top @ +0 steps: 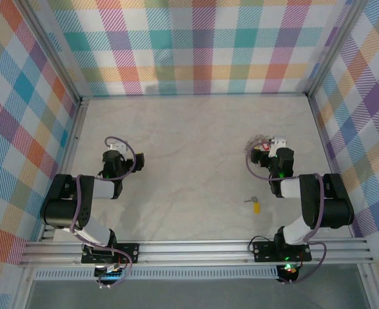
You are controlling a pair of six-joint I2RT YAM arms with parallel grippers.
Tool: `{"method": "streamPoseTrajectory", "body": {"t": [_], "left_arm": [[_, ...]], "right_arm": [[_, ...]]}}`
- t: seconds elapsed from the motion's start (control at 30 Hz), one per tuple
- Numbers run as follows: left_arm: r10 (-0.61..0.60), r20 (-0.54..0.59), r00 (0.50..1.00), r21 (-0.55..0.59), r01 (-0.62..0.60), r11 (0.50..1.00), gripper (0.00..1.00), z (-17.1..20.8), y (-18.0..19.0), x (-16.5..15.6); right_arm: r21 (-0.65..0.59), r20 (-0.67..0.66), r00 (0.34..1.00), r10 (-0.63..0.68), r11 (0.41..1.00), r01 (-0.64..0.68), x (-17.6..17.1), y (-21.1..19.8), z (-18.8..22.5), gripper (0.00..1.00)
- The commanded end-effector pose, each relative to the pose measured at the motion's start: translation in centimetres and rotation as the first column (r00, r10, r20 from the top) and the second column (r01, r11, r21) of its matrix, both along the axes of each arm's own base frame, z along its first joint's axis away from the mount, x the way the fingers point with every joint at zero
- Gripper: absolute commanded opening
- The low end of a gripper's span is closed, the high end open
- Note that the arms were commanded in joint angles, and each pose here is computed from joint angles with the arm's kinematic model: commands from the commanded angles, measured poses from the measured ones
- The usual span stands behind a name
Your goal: Put the keys on the keyring
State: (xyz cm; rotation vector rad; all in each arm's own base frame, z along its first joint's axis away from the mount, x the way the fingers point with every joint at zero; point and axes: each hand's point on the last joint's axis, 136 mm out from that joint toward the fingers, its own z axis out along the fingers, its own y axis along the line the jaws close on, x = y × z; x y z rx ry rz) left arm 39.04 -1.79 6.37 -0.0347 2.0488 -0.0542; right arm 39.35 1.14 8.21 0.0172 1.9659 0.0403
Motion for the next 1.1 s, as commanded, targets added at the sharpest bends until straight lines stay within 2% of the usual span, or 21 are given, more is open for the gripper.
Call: {"method": "streamPoseTrajectory", "body": {"t": [0.0,0.8,0.87,0.97,1.07], "left_arm": [[0.004,0.051,0.999,-0.010,-0.003,1.000,1.00,1.4,0.0,0.8],[0.006,0.049,0.999,-0.009,-0.006,1.000,1.00,1.4,0.0,0.9],[0.030,0.048,0.998,-0.008,-0.029,1.000,1.00,1.6,0.4,1.0],[-0.005,0.040,0.999,-0.005,0.005,1.000,1.00,2.4,-0.2,1.2],[-0.023,-0.007,1.000,-0.015,0.022,1.000,1.00,4.3,-0.5,1.2]], "right_arm": [[0.015,0.030,1.000,-0.004,1.000,0.004,0.4,0.0,1.0,1.00],[0.013,0.039,0.999,-0.007,1.000,0.006,0.3,-0.1,1.2,1.00],[0.017,0.046,0.999,-0.026,1.000,0.025,0.0,-0.3,1.8,1.00],[0.013,0.021,0.997,-0.074,0.997,0.073,-0.2,-1.1,3.0,1.00],[0.018,0.029,0.999,-0.043,0.999,0.042,-1.2,-0.7,5.5,1.00]]}}
